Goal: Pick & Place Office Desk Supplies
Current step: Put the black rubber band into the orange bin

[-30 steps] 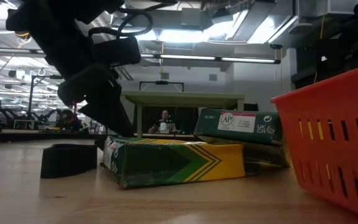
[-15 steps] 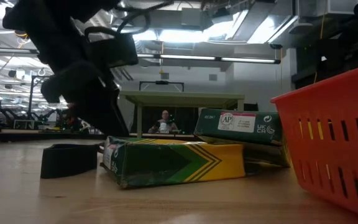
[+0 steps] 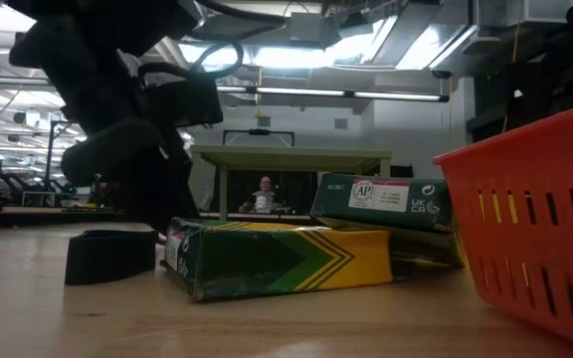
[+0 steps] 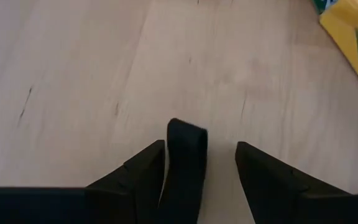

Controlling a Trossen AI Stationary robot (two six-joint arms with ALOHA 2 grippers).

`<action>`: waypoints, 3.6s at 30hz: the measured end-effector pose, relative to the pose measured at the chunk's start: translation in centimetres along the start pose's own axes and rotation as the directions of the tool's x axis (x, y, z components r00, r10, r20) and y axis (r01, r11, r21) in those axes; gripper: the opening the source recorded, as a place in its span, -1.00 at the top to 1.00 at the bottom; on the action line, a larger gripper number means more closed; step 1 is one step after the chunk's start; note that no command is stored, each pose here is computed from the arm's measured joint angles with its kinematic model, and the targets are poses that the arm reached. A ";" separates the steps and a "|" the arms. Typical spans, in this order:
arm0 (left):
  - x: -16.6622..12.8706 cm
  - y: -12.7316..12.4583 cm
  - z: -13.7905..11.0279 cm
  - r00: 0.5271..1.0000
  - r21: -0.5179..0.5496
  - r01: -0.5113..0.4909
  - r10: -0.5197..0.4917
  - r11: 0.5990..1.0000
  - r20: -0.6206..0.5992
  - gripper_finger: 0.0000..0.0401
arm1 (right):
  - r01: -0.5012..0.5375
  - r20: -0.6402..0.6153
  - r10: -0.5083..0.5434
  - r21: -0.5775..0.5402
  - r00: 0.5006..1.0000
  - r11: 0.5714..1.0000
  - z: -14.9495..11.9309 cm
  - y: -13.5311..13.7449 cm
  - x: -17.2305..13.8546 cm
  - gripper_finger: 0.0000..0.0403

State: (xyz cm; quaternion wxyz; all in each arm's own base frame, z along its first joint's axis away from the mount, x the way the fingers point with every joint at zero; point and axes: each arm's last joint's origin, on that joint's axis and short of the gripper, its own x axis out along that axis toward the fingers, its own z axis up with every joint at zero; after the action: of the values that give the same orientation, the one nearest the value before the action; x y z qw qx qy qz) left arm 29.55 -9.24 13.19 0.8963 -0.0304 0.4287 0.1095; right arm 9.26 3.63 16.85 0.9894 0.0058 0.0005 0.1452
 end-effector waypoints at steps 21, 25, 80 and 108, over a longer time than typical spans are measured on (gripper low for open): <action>0.0 -0.2 3.5 0.984 0.135 -0.033 0.008 0.990 0.178 0.96 | 0.000 -0.009 0.000 -0.001 1.000 1.000 -0.1 0.0 0.1 -0.27; -1.4 -1.1 6.7 0.950 0.212 -0.013 -0.054 0.977 0.307 0.98 | 0.000 -0.009 0.000 0.000 1.000 1.000 -0.1 0.0 0.1 -0.27; 6.3 -10.1 14.6 0.460 0.537 0.566 -0.780 0.625 0.424 0.37 | 0.000 -0.010 0.000 -0.005 1.000 1.000 -0.1 0.0 0.1 -0.27; 1.3 -6.3 14.7 0.903 0.450 0.053 -0.235 0.891 0.359 0.18 | 0.000 -0.009 0.000 0.002 1.000 1.000 -0.1 0.0 0.1 -0.27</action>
State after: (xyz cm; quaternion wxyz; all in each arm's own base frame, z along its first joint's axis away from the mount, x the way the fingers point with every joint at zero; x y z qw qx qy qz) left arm 42.91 -12.98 21.18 0.9553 0.1586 0.2439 -0.0521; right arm 9.32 3.65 16.77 0.9894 0.0061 0.0053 0.1452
